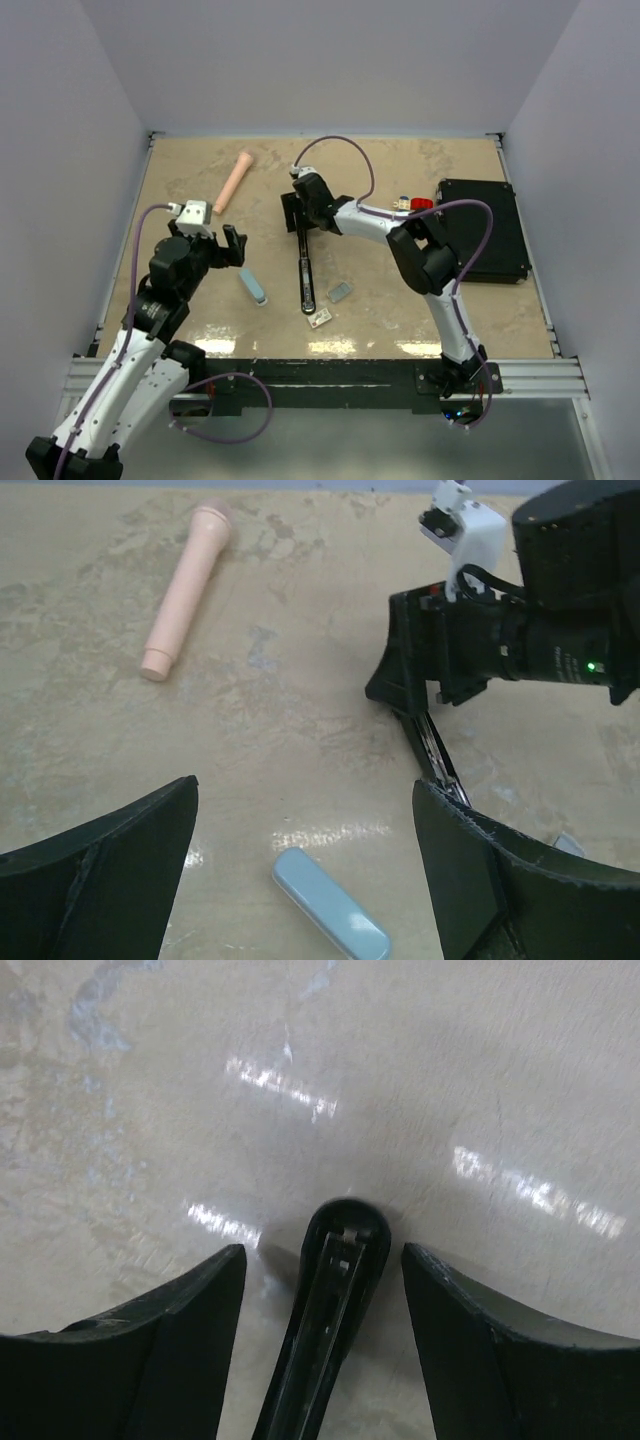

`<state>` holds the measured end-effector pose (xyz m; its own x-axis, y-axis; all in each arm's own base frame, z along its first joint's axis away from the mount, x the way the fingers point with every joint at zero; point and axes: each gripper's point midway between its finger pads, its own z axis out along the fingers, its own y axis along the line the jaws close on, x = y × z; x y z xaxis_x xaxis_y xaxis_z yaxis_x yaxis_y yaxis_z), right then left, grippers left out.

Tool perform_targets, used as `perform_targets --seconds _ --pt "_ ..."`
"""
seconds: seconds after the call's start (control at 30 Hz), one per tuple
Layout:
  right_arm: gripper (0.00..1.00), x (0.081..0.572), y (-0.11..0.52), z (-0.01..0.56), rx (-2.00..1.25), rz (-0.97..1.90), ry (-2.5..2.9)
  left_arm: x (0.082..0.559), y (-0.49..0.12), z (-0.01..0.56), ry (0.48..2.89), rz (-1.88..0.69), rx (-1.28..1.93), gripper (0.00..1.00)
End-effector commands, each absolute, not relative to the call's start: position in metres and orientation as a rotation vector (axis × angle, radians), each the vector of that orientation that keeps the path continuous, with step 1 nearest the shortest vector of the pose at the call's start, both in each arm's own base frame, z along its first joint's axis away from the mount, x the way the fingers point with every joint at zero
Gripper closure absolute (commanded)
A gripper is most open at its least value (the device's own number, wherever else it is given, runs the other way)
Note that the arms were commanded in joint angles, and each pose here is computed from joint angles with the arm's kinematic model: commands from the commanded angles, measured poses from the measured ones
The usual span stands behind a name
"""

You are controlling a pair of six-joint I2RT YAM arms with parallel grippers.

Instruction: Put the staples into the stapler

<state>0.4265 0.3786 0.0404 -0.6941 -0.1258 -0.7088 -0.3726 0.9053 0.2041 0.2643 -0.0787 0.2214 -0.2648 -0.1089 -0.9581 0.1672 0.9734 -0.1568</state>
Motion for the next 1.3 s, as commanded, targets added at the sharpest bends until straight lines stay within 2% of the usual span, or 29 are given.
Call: perform_targets --seconds 0.0,0.03,0.13,0.17,0.27,0.37,0.5,0.7,0.73,0.93,1.07,1.2,1.27 --pt "0.33 0.437 0.376 0.050 -0.302 0.373 2.316 0.266 -0.109 0.226 1.840 -0.396 0.171 0.08" --pt "0.35 0.437 0.373 0.048 -0.288 0.359 2.318 0.266 -0.113 0.224 1.856 -0.412 0.183 0.08" --pt "0.48 0.438 0.366 0.045 -0.252 0.315 2.315 0.265 -0.131 0.211 1.932 -0.455 0.225 0.08" --pt "0.57 0.439 0.361 0.042 -0.241 0.295 2.321 0.264 -0.136 0.202 1.971 -0.459 0.236 0.08" --pt "0.72 0.443 0.346 0.041 -0.192 0.241 2.319 0.258 -0.154 0.197 2.017 -0.491 0.243 0.09" --pt "0.72 0.445 0.325 0.044 -0.128 0.196 2.311 0.247 -0.181 0.191 2.047 -0.505 0.262 0.09" --pt "0.70 0.441 0.292 0.050 -0.043 0.157 2.302 0.233 -0.215 0.171 2.092 -0.523 0.288 0.09" --pt "0.53 0.434 0.271 0.048 0.007 0.171 2.308 0.226 -0.262 0.142 2.115 -0.503 0.296 0.09" --pt "0.46 0.434 0.271 0.053 0.011 0.194 2.296 0.227 -0.274 0.137 2.112 -0.512 0.309 0.09" --pt "0.31 0.430 0.263 0.083 0.004 0.316 2.235 0.228 -0.307 0.114 2.134 -0.481 0.403 0.10" --pt "0.30 0.431 0.255 0.108 -0.044 0.454 2.168 0.227 -0.324 0.102 2.146 -0.499 0.447 0.13" --pt "0.30 0.438 0.244 0.104 -0.106 0.534 2.165 0.225 -0.328 0.082 2.176 -0.478 0.468 0.19" --pt "0.30 0.438 0.245 0.101 -0.164 0.561 2.161 0.226 -0.328 0.076 2.186 -0.465 0.474 0.26"
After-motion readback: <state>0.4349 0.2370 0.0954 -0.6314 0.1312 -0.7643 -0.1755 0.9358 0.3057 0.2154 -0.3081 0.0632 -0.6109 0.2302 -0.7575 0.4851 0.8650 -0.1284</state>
